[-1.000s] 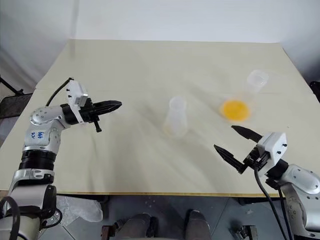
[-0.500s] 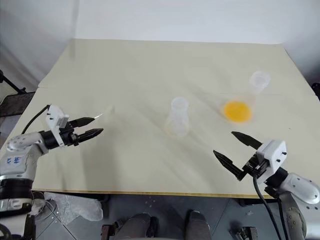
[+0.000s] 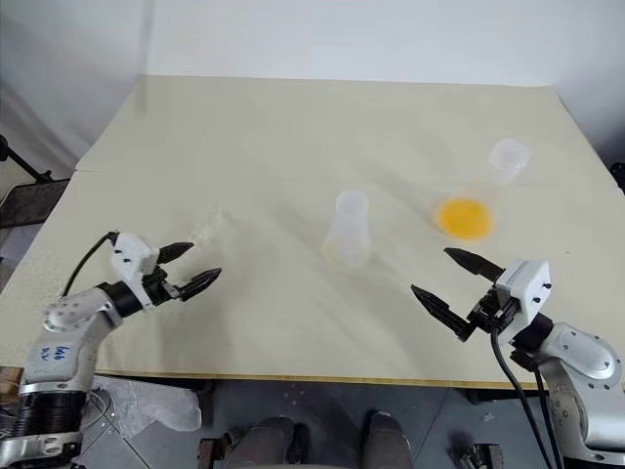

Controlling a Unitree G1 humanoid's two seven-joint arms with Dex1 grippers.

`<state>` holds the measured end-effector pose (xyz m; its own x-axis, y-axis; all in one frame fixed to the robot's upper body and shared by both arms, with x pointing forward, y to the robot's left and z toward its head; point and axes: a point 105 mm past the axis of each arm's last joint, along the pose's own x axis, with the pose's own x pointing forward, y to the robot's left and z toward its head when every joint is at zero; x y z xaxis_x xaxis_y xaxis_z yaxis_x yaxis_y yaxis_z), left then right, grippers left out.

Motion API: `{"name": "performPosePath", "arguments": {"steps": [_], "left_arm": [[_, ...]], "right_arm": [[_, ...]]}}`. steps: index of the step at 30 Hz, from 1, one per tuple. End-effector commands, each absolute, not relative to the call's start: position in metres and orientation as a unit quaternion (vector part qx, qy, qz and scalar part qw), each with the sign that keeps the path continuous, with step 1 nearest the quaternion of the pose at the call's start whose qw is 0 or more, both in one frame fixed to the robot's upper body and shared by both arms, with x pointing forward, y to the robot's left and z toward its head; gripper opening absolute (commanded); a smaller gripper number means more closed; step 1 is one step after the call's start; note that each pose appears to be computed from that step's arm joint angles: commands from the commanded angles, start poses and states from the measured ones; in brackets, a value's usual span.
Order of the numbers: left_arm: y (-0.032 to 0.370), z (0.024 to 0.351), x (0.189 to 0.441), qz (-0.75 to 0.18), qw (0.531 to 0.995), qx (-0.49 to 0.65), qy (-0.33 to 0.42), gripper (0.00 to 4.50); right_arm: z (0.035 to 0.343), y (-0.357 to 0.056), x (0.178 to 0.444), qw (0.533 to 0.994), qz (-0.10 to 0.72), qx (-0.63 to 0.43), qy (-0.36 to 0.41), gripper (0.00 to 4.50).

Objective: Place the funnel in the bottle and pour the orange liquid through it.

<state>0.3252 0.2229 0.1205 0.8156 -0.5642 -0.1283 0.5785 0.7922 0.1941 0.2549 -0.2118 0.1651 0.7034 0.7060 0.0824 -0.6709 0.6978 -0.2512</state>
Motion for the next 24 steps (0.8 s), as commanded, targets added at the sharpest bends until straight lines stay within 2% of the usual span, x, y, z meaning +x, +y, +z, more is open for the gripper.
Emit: {"name": "performPosePath", "arguments": {"steps": [1,13,21,24], "left_arm": [[0.215,0.132,0.331,-0.293,0.946,0.141,0.000,4.49],[0.198,0.122,0.359,-0.264,0.949,0.170,-0.012,4.49],[0.202,0.119,0.373,-0.222,0.956,0.193,-0.001,4.49],[0.199,0.114,0.375,-0.227,0.955,0.188,0.012,3.94]], "right_arm": [[0.171,-0.215,0.253,0.915,0.375,-0.118,-0.093,4.50],[0.173,-0.218,0.250,0.916,0.370,-0.124,-0.089,4.50],[0.173,-0.219,0.249,0.917,0.367,-0.125,-0.089,4.50],[0.173,-0.219,0.249,0.918,0.366,-0.125,-0.089,4.50]]}}
